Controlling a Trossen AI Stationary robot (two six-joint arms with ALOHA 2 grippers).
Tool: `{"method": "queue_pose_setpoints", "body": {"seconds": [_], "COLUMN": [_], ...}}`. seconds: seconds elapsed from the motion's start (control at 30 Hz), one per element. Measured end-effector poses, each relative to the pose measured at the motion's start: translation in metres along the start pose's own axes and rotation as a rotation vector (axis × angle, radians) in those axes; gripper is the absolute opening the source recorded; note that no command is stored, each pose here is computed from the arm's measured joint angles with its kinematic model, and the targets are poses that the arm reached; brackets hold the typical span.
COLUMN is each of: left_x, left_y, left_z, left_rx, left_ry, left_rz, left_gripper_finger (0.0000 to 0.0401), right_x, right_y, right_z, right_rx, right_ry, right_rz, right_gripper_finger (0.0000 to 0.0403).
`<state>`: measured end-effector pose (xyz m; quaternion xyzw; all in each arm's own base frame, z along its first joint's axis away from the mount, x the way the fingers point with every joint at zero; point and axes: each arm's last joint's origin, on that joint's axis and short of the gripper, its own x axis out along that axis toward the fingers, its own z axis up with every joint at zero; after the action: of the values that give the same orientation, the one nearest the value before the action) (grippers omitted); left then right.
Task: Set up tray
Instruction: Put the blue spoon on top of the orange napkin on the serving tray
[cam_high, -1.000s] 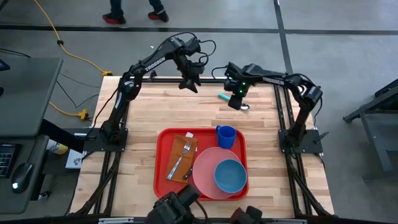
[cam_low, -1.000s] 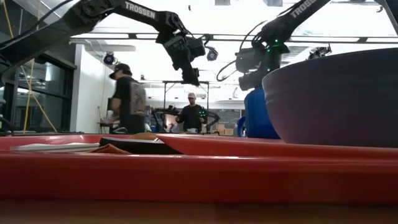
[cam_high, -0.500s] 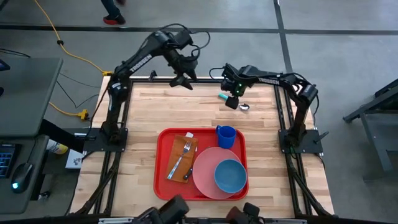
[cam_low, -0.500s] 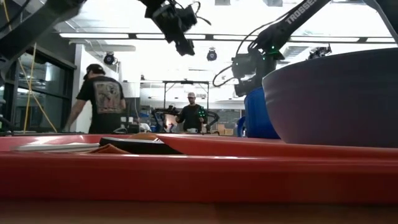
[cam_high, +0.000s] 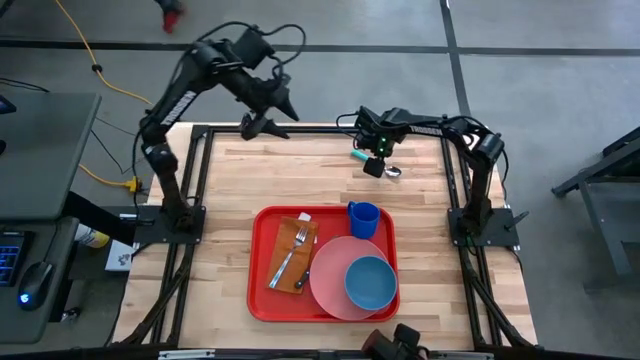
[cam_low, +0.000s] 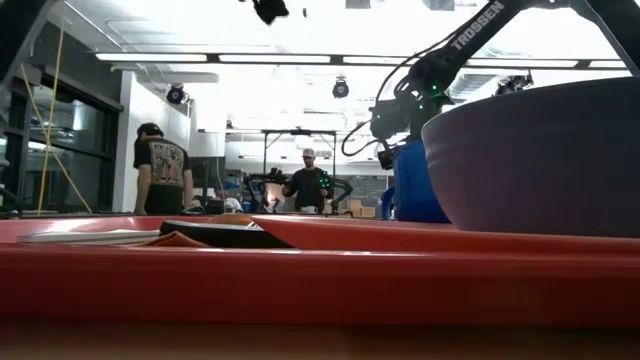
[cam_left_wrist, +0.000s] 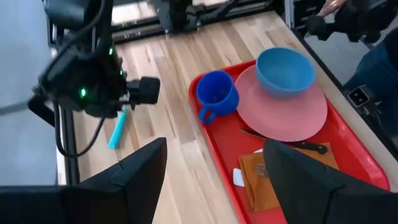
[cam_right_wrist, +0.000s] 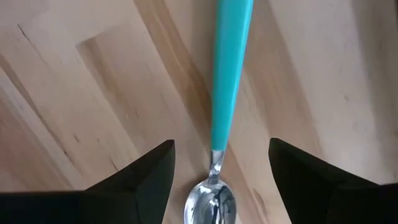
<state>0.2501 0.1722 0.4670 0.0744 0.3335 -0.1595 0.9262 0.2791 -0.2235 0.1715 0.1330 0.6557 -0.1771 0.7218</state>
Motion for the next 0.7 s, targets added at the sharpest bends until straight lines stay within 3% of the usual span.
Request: {"method": "queue_pose_setpoints", "body": {"seconds": [0.43,0.7], "left_x": [-0.066,-0.09], "left_y": [-0.066,-0.095], "left_z": [0.012,0.013], "left_rx": [0.086,0.119], "left_ry": [-0.103,-0.149], "left_rz": [0.116,0.161], "left_gripper_finger": [0.0296,0.0296], "right_x": [0.002,0.011], "right_y": [0.002,0.004], "right_z": [-0.002,-0.003], "right_rx": [0.011,0.05], "right_ry": [0.03,0.062], "right_rz": [0.009,0.066], "right_gripper_finger": [0.0238,0.0238]}}
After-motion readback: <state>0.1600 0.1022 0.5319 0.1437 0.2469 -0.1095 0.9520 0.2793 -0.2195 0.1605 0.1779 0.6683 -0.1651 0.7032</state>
